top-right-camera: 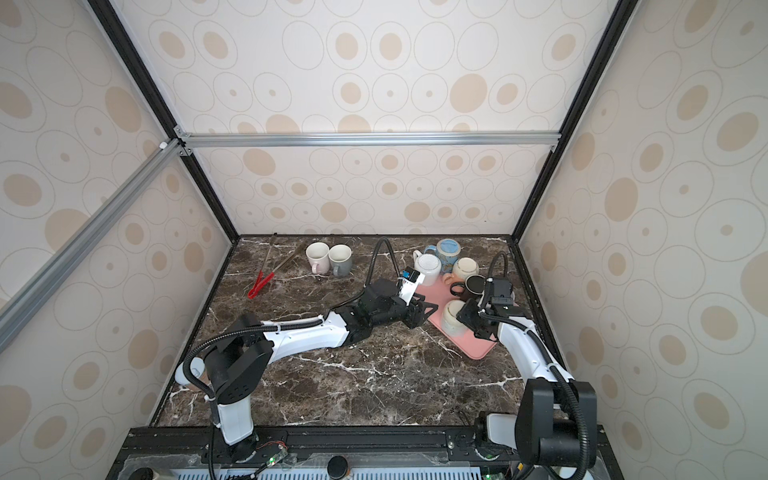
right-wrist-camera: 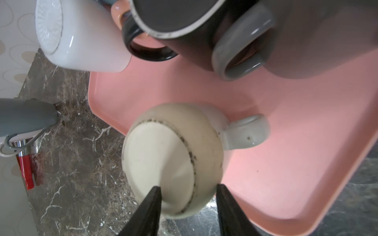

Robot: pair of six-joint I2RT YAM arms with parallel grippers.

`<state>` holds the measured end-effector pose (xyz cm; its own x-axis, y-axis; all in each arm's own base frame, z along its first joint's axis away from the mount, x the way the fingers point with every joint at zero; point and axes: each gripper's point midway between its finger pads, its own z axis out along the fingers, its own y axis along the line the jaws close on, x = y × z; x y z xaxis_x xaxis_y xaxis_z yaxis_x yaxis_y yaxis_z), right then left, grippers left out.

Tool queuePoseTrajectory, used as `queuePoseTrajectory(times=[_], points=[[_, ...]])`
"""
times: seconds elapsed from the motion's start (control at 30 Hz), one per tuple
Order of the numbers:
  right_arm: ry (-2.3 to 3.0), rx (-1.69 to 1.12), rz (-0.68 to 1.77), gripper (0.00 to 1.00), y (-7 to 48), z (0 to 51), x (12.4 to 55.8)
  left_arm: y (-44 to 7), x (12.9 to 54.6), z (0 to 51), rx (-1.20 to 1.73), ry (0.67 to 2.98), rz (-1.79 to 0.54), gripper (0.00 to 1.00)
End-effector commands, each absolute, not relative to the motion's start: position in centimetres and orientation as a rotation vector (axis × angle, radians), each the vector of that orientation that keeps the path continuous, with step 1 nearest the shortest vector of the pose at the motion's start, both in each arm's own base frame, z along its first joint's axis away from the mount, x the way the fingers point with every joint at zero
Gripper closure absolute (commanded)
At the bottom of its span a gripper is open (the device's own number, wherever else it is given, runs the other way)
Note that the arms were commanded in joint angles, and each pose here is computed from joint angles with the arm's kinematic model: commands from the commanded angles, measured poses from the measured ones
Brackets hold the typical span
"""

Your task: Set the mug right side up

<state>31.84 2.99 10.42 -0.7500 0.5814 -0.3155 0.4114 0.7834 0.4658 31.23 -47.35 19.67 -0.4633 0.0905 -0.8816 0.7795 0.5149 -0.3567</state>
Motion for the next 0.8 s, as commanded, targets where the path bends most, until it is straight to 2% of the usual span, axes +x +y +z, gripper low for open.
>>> queuePoseTrajectory(times=[0.0, 0.27, 0.47, 0.57, 0.67, 0.77], points=[[2.527, 0.693, 0.578, 0.53, 5.2, 11.4, 32.2, -48.2, 31.7, 19.5, 0.721, 1.883, -1.000, 0.47], [2.501, 0.563, 0.327, 0.50, 2.8, 14.6, 33.0, -49.1, 31.5, 15.2, 0.741, 1.975, -1.030, 0.59], [2.453, 0.657, 0.294, 0.53, -0.2, 13.8, 33.9, -50.1, 31.0, 13.9, 0.762, 1.998, -1.061, 0.63], [2.454, 0.679, 0.296, 0.64, -1.0, 12.9, 34.7, -50.7, 30.6, 13.5, 0.770, 2.006, -1.088, 0.64], [2.477, 0.671, 0.284, 0.80, -1.5, 12.3, 35.6, -51.4, 29.8, 13.7, 0.772, 1.998, -1.169, 0.67], [2.502, 0.652, 0.261, 0.88, -1.8, 11.5, 36.3, -52.1, 29.1, 13.6, 0.772, 1.995, -1.224, 0.69]])
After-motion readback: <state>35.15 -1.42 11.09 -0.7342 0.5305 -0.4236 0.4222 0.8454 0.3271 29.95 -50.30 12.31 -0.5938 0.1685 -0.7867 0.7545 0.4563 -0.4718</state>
